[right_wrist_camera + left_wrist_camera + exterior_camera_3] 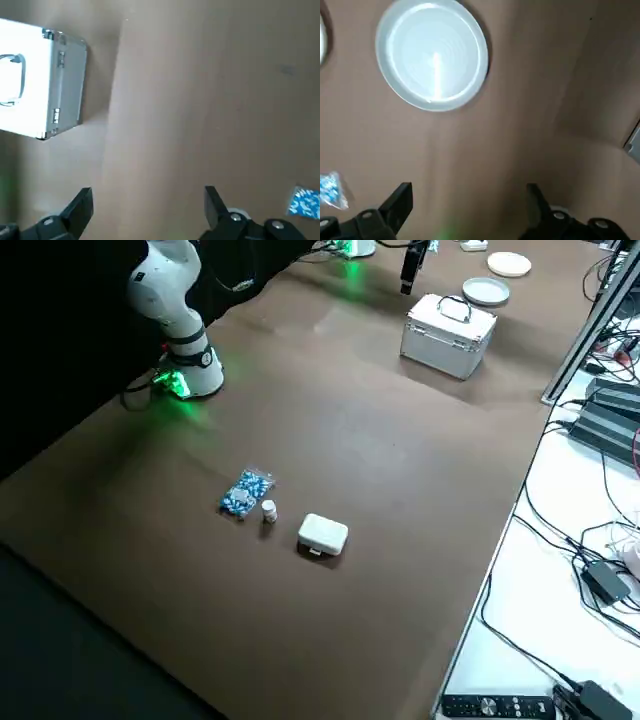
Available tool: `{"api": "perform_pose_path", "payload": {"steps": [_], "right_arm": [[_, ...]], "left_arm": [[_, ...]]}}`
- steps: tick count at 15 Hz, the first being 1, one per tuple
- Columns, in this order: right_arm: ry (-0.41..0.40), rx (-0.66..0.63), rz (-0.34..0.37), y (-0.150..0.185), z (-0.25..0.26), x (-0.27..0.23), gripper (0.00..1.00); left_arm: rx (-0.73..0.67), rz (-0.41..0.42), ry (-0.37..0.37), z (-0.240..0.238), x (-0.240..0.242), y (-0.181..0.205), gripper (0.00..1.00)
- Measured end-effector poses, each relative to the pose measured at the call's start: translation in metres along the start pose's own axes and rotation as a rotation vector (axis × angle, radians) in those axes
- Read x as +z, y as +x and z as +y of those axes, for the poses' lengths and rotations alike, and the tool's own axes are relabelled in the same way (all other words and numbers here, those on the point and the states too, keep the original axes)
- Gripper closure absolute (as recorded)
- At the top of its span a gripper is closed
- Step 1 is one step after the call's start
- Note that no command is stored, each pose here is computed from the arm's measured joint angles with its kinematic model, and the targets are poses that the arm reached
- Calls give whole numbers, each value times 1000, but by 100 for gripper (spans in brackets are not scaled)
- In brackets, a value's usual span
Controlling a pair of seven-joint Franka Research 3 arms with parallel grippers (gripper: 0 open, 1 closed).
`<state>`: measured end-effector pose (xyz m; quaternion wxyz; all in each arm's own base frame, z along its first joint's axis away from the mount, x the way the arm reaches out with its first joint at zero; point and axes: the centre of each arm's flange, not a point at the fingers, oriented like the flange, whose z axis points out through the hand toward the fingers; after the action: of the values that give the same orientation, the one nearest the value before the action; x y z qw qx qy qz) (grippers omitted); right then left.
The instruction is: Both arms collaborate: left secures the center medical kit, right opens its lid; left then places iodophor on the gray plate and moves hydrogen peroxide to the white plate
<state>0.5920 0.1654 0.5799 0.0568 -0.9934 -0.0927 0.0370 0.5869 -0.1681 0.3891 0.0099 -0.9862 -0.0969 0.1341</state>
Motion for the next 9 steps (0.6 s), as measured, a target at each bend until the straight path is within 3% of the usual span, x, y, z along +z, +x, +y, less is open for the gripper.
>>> {"api": "perform_pose_path", "payload": {"steps": [9], "right_arm": [[109, -8, 21, 15, -74, 31, 1]], "left_arm": [[-617, 1, -134, 80, 34, 22, 0]]}}
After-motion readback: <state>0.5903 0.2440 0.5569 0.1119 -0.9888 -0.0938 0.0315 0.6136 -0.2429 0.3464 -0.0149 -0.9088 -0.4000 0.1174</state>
